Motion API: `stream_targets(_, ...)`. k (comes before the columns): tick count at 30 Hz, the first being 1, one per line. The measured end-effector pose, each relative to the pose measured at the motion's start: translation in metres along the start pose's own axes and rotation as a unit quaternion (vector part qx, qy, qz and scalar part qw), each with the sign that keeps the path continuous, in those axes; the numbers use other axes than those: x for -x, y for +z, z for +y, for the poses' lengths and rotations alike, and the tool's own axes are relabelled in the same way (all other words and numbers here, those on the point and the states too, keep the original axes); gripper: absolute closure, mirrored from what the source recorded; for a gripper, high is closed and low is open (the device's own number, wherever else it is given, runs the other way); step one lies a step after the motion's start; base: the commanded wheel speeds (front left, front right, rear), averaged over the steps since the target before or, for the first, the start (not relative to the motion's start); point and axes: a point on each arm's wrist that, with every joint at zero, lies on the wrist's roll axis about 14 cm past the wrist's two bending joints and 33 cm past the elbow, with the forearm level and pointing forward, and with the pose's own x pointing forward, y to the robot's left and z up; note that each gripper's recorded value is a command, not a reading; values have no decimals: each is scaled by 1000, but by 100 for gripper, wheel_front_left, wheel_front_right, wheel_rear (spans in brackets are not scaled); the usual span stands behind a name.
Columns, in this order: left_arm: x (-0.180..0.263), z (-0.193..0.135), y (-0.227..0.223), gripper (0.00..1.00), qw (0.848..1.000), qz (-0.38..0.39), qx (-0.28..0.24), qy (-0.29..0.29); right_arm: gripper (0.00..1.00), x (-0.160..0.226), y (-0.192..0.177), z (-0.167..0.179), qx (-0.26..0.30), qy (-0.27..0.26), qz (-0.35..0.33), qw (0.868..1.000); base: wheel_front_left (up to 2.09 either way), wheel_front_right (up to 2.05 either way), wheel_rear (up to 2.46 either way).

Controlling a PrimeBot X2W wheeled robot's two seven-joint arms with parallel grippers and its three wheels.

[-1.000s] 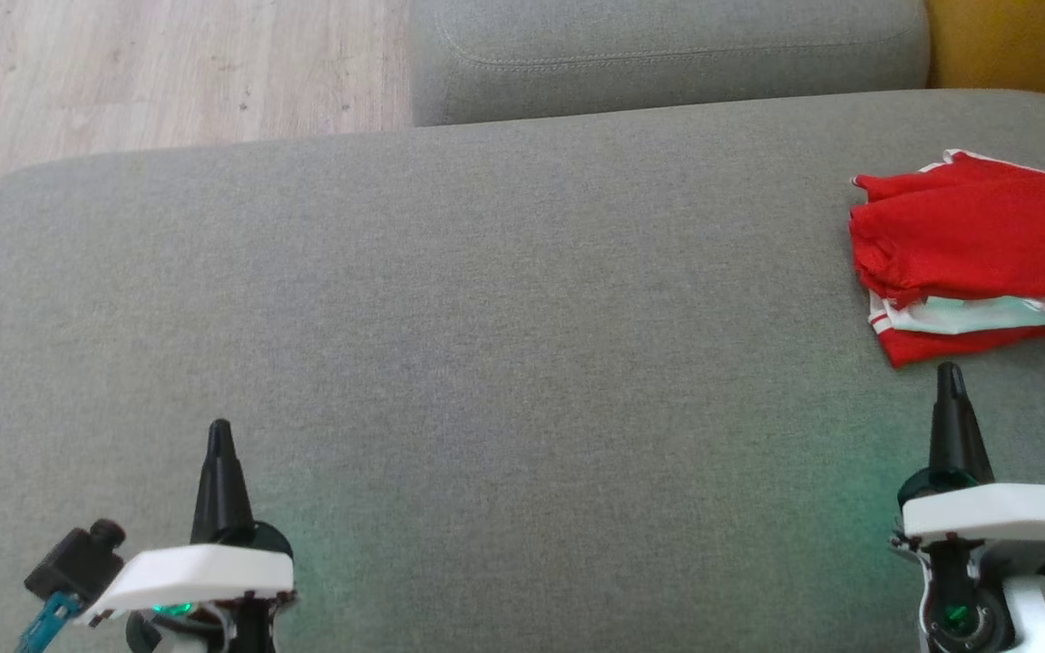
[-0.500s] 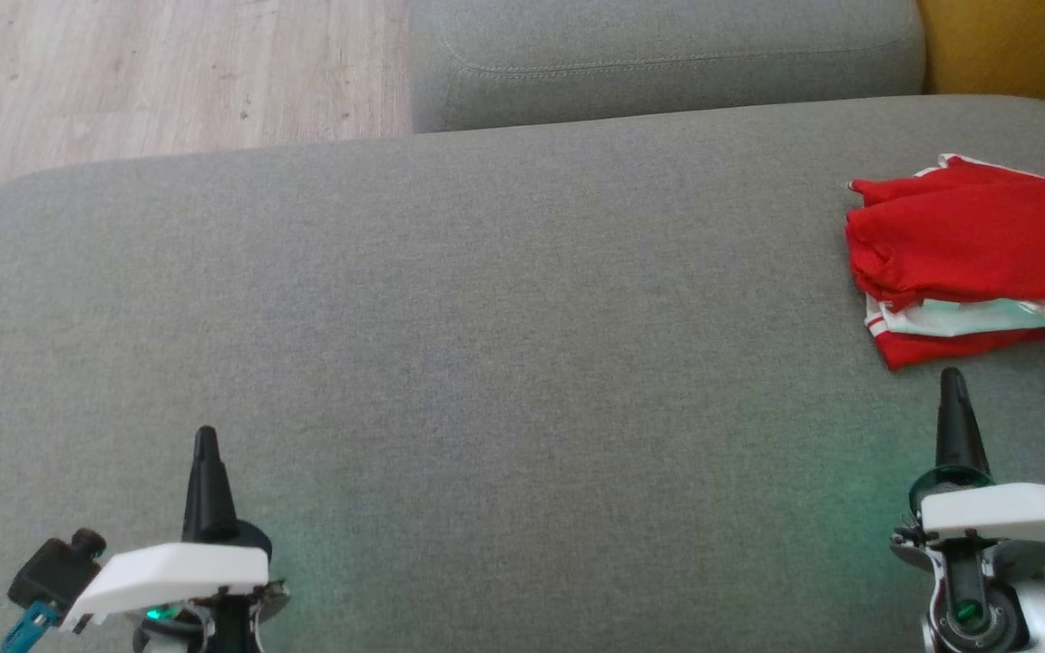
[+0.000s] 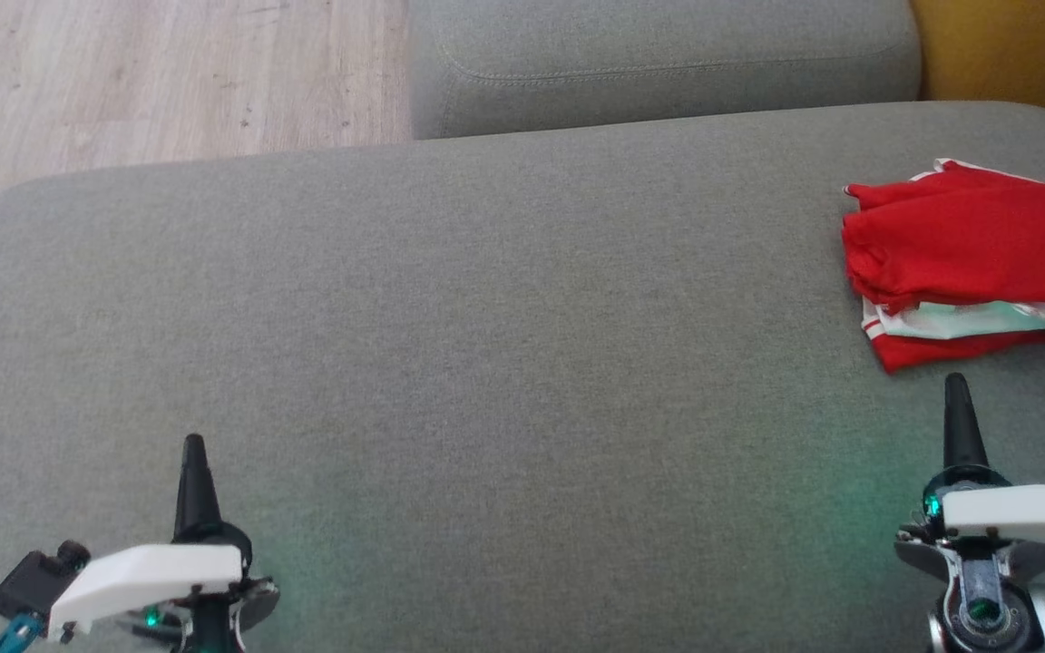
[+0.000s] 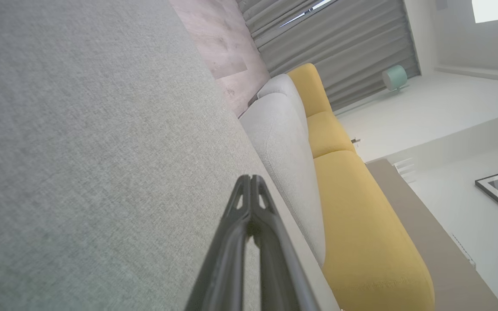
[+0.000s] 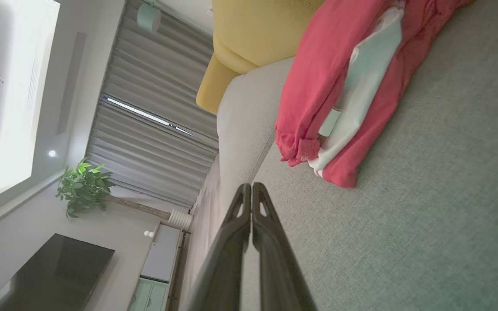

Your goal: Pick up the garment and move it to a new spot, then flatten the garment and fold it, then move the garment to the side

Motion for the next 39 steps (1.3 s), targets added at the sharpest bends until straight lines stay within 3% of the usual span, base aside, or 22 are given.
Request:
stream_targets(21,0,-3,8,100,994,-1,108,-8,100,2,4,2,-120,4,2,993,0,0,0)
stream_targets(39,0,-7,18,100,980,-6,199,-23,100,4,8,6,-220,16,5,975,0,0,0)
